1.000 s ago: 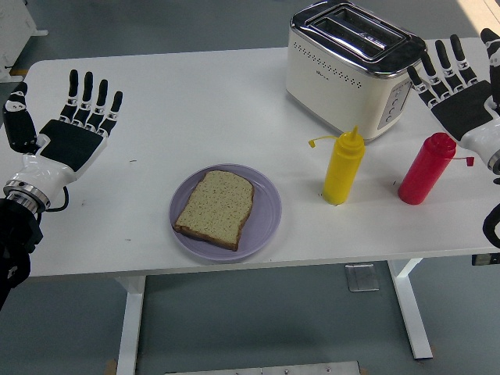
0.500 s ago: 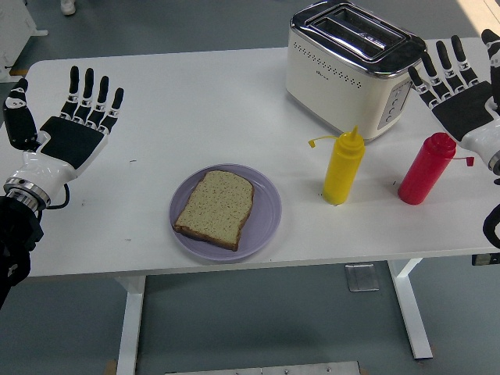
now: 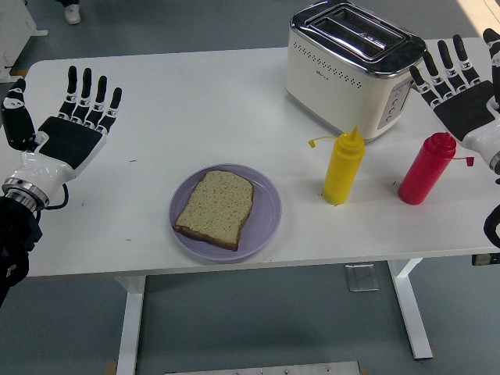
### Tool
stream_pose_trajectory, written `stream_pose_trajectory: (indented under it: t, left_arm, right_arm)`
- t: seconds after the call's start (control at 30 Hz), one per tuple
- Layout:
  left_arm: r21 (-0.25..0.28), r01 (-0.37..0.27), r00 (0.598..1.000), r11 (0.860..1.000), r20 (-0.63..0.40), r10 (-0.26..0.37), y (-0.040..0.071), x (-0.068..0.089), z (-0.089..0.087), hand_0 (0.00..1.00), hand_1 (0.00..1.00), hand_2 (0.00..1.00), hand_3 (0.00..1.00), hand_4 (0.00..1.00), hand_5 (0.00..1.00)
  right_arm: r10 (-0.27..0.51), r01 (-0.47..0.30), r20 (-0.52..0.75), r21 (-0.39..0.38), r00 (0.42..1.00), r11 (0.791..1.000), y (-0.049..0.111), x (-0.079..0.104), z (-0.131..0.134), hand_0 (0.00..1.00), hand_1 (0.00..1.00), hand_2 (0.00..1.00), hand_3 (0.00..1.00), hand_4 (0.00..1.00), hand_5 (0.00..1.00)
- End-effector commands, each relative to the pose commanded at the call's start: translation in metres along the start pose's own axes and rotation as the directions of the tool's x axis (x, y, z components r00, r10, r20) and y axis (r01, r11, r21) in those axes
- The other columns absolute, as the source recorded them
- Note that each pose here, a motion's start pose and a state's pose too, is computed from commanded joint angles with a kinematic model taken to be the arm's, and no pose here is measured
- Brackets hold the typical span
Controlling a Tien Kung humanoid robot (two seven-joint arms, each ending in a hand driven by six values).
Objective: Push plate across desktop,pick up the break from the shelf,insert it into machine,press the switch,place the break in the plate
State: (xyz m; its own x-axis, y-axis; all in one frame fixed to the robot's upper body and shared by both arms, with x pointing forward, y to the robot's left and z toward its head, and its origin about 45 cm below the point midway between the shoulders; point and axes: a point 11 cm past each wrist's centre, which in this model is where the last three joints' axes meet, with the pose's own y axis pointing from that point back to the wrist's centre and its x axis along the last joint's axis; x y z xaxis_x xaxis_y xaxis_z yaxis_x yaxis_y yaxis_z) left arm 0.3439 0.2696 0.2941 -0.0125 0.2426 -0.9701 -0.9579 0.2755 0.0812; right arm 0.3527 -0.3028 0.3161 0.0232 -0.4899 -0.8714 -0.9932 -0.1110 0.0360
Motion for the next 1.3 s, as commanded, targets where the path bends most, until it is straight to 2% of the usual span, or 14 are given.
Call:
stream_pose_trajectory:
  t: [1.3]
  left_arm:
    - [-0.002, -0.002, 1.0, 1.0, -0.003, 0.002, -0.0006, -0.0017, 0.0017, 0.782, 0.733, 0.688, 0.702, 0.773, 0.998]
  right_arm:
    - [0.007, -0.007, -0.025, -0.002, 1.0, 1.0, 0.002, 0.004, 0.0002, 0.787, 0.706, 0.668, 0.656, 0.702, 0.42]
